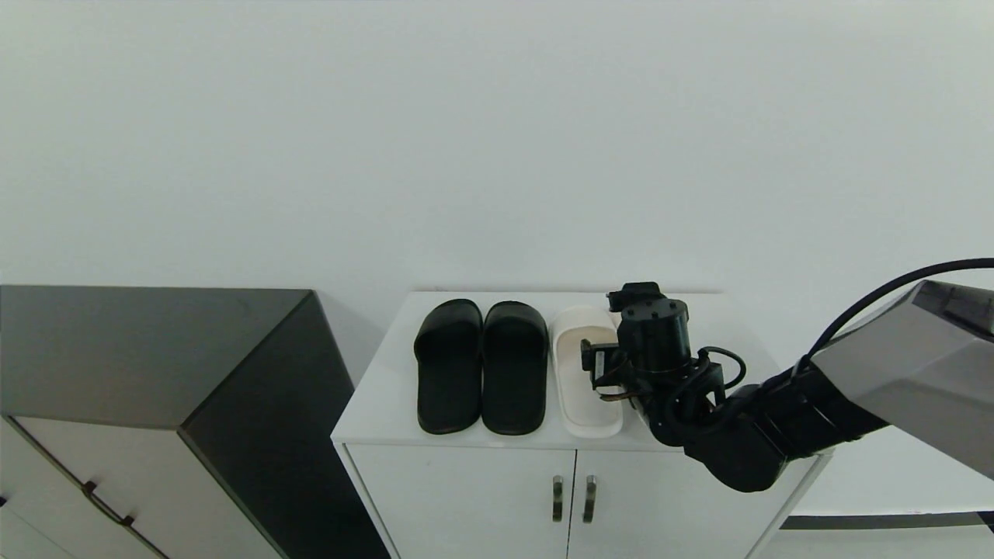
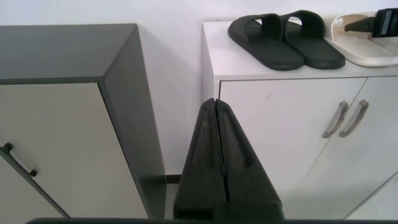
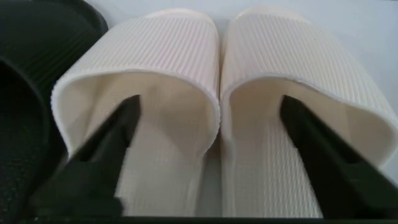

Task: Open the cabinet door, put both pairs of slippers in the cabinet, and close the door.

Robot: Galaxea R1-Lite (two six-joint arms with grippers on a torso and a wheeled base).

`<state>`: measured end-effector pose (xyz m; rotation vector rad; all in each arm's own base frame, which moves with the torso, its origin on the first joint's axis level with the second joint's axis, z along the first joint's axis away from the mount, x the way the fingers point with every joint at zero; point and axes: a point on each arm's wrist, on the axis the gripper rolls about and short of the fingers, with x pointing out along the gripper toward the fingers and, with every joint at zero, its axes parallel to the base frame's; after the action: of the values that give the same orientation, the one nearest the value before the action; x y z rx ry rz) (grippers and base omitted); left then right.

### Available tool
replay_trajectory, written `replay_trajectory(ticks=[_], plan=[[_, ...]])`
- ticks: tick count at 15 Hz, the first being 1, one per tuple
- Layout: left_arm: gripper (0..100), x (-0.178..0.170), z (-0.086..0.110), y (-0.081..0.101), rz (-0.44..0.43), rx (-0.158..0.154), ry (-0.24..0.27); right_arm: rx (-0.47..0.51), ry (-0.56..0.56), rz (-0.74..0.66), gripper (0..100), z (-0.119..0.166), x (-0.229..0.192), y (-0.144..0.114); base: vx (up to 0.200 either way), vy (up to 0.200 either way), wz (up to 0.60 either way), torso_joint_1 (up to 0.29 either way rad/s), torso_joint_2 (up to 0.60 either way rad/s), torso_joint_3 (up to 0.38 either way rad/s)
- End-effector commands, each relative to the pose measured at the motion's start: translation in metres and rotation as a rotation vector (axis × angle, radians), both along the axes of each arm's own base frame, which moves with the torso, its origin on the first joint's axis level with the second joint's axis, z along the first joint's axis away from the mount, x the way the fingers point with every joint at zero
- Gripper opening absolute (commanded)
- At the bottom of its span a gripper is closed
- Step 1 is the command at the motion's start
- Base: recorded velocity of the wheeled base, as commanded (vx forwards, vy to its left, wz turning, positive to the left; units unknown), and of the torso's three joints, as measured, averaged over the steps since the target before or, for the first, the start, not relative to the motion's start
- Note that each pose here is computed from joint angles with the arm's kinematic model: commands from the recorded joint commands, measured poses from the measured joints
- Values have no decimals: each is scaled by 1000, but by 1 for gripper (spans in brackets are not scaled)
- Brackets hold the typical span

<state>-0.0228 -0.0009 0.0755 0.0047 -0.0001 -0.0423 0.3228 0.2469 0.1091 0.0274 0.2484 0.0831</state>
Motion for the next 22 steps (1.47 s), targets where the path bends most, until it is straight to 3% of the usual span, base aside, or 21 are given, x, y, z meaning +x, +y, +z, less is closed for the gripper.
replay_trajectory(ticks=[1, 6, 13, 16, 17, 19, 22], plan=[[0, 0, 0, 0, -1, 1, 1, -4, 1, 1, 0, -2, 0, 1, 0, 0, 0, 0, 0, 0], [0, 0, 0, 0, 1, 0, 2, -27, -5, 1, 0, -2, 1, 1, 0, 0, 0, 0, 0, 0], [0, 0, 0, 0, -1, -2, 2, -13, -86, -3, 0, 46, -32, -11, 0, 0, 0, 0, 0, 0], [0, 0, 0, 0, -1, -2, 2, -15, -73, 73, 0, 51, -56, -16, 0, 0, 0, 0, 0, 0], [0, 0, 0, 0, -1, -2, 2, 0, -46, 218, 0, 55, -81, -26, 0, 0, 0, 0, 0, 0], [0, 0, 0, 0, 1, -2, 3, 31, -28, 364, 0, 62, -106, -45, 0, 0, 0, 0, 0, 0], [0, 0, 0, 0, -1, -2, 2, 49, -15, 452, 0, 64, -128, -63, 0, 0, 0, 0, 0, 0]])
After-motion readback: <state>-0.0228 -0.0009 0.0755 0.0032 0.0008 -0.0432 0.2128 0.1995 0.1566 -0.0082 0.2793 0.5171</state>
